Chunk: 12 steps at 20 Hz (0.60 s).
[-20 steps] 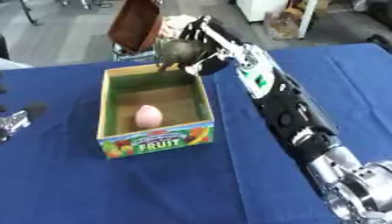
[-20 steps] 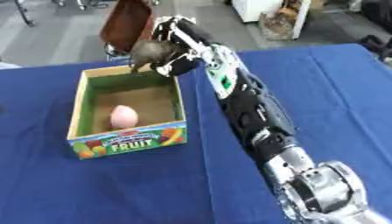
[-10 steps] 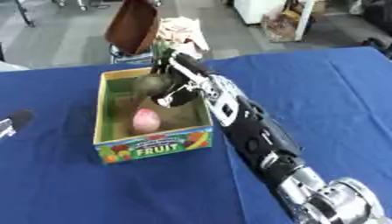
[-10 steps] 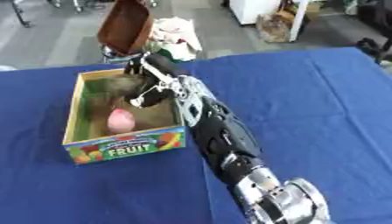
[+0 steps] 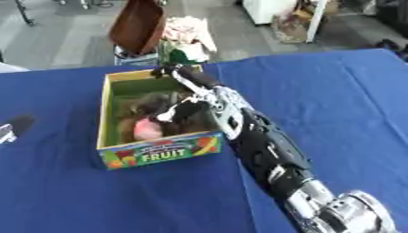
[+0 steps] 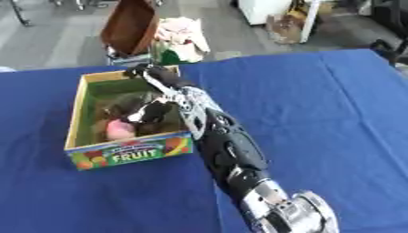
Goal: Pick up objects on the table and place them in the box.
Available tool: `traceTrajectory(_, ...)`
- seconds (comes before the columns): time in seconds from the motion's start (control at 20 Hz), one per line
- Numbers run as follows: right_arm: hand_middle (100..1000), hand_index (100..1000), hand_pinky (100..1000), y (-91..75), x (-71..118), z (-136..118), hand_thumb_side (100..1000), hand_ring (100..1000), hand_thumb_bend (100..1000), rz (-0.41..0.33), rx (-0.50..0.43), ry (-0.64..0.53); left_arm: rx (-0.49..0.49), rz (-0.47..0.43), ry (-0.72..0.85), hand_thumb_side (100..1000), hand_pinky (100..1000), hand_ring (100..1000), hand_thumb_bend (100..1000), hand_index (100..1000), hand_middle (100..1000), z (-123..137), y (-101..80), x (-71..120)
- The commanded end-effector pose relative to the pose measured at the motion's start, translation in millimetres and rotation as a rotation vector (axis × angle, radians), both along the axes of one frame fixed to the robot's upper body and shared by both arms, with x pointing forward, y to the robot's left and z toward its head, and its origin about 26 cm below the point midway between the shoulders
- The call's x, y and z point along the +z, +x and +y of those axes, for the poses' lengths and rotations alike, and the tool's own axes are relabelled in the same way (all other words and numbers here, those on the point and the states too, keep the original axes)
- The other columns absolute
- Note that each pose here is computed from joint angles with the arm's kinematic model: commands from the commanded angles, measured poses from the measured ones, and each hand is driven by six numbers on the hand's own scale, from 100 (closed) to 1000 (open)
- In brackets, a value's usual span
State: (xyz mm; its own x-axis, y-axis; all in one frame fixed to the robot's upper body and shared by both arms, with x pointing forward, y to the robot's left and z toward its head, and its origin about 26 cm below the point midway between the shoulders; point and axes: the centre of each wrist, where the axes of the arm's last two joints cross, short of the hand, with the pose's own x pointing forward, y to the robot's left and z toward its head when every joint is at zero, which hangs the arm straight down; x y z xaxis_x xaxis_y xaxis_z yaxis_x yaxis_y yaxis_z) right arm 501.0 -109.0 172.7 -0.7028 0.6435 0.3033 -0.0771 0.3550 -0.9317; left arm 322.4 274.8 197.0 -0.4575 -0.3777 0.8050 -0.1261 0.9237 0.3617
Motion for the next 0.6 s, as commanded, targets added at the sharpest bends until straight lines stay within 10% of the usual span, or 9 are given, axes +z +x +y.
traceTrajectory(0.05,872,938,888,3.0,27.8,-9.3,346,999,682,-0.066,-0.011,0.048,0.002,-0.016,0.005,192,480,621,816,638,486,2.5,-0.6,4.9)
traceTrajectory(0.6,723,866,701,-2.5,77.5,-77.7,200,850,526,-0.308,-0.078,0.282,0.072,0.001,0.003,194,477,620,816,634,483,15.8,-1.0,-3.6)
